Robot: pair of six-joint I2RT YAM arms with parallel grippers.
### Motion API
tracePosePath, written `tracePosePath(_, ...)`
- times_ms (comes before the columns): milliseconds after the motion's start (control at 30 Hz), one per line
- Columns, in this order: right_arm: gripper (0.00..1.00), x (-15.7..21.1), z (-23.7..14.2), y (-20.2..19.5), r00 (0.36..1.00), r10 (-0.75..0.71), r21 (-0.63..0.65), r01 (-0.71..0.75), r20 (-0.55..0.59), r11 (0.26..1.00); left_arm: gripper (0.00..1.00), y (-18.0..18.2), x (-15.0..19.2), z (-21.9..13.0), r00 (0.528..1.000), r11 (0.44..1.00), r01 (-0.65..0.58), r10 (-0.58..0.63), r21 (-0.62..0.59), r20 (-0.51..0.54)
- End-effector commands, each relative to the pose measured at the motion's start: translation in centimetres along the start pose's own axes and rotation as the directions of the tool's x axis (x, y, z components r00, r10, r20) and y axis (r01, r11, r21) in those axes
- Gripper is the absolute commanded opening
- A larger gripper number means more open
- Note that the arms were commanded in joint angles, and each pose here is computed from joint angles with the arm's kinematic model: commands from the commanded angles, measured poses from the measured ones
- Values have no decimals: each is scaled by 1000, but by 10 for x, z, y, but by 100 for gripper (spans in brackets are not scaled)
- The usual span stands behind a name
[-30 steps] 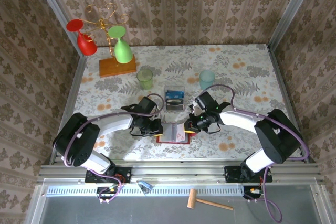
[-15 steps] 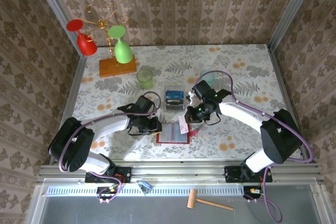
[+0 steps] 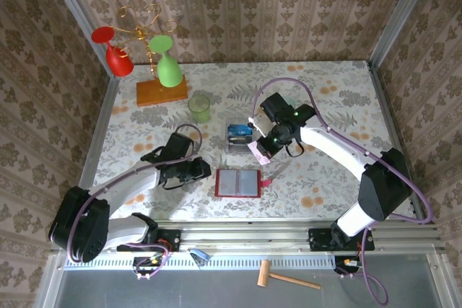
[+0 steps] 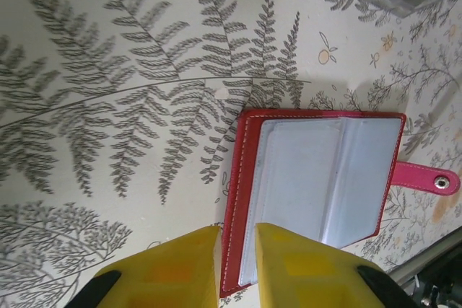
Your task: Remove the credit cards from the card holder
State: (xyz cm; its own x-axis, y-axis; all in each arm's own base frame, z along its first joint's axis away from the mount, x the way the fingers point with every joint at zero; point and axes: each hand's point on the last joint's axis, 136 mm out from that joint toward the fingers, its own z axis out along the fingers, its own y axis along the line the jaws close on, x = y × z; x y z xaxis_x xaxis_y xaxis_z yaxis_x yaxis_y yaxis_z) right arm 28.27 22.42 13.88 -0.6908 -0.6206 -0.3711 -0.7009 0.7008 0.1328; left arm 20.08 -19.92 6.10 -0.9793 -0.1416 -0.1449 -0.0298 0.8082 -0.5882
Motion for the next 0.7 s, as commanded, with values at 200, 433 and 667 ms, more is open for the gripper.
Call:
tracePosePath(200, 0, -13, -6, -25, 933, -322, 60, 335, -162, 940, 23, 15, 3, -12, 998, 998, 55, -56, 15, 40)
tracePosePath(433, 0, -32, -8, -35, 872, -428, 31, 447, -239, 894, 24, 15, 1, -16, 996, 998, 63, -64, 26, 54)
tracePosePath(667, 0, -57, -7, -44, 834, -481, 9, 502, -269, 865, 25, 18, 2, -14, 996, 997, 75, -76, 22, 49)
